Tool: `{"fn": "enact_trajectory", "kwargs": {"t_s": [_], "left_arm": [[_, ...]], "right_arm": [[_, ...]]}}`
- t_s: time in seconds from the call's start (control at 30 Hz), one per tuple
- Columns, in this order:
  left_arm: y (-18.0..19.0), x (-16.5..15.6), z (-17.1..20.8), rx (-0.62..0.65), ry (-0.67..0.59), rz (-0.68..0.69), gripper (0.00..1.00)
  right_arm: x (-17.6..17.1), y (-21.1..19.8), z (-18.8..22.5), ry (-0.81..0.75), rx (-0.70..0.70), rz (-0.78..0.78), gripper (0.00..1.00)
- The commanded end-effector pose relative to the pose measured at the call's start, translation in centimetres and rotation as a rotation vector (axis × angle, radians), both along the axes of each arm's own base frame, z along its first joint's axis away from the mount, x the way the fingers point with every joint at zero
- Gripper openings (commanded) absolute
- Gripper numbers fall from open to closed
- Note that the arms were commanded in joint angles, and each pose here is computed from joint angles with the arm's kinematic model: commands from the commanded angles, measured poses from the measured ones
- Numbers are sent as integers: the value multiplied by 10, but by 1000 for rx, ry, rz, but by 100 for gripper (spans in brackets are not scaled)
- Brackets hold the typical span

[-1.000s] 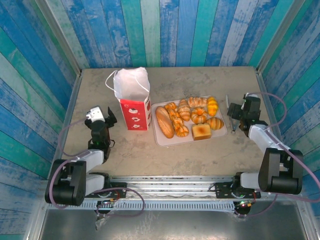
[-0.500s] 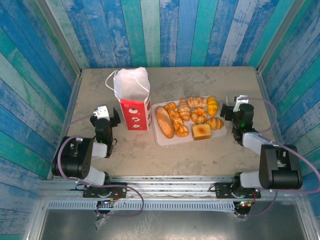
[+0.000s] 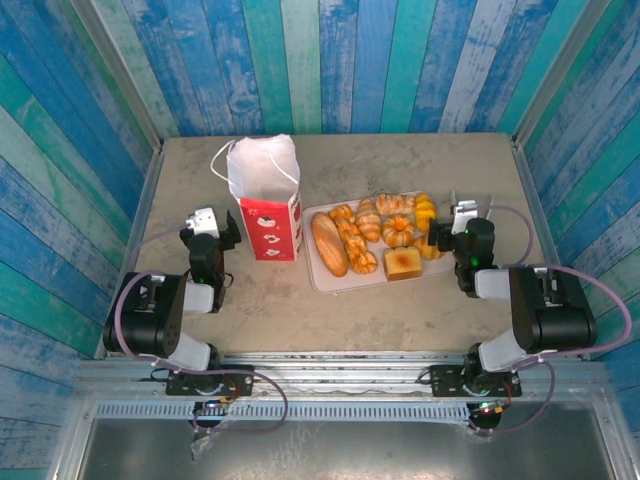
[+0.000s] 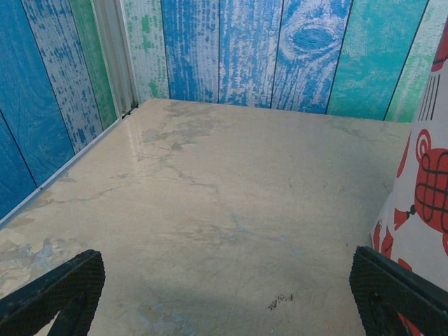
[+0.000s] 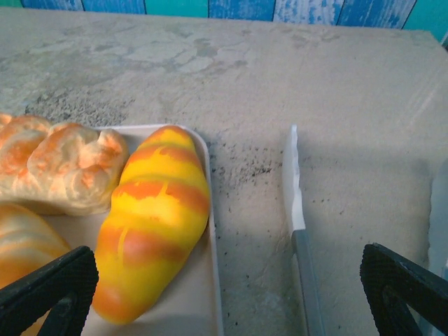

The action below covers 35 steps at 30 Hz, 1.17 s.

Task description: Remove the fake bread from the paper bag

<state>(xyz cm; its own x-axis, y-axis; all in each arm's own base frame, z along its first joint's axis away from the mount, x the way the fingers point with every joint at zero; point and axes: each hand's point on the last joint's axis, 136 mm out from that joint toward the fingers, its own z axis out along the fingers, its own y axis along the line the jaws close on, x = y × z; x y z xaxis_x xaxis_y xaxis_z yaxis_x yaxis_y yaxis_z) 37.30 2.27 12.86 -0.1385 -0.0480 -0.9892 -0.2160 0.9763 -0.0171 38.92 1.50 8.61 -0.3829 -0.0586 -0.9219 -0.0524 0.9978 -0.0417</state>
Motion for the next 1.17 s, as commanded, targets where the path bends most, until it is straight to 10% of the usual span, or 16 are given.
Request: {"fn": "enact_trajectory", "kwargs": {"t_s": [0.0,1.13], "left_arm": [[1,4,1,10,-2,0,94],[0,3,0,14,-1,-4,94]], "right_arm": [[7,-4,12,-43,-14,-21,100],[8,-3,13,-41,-30,-29,100]]}}
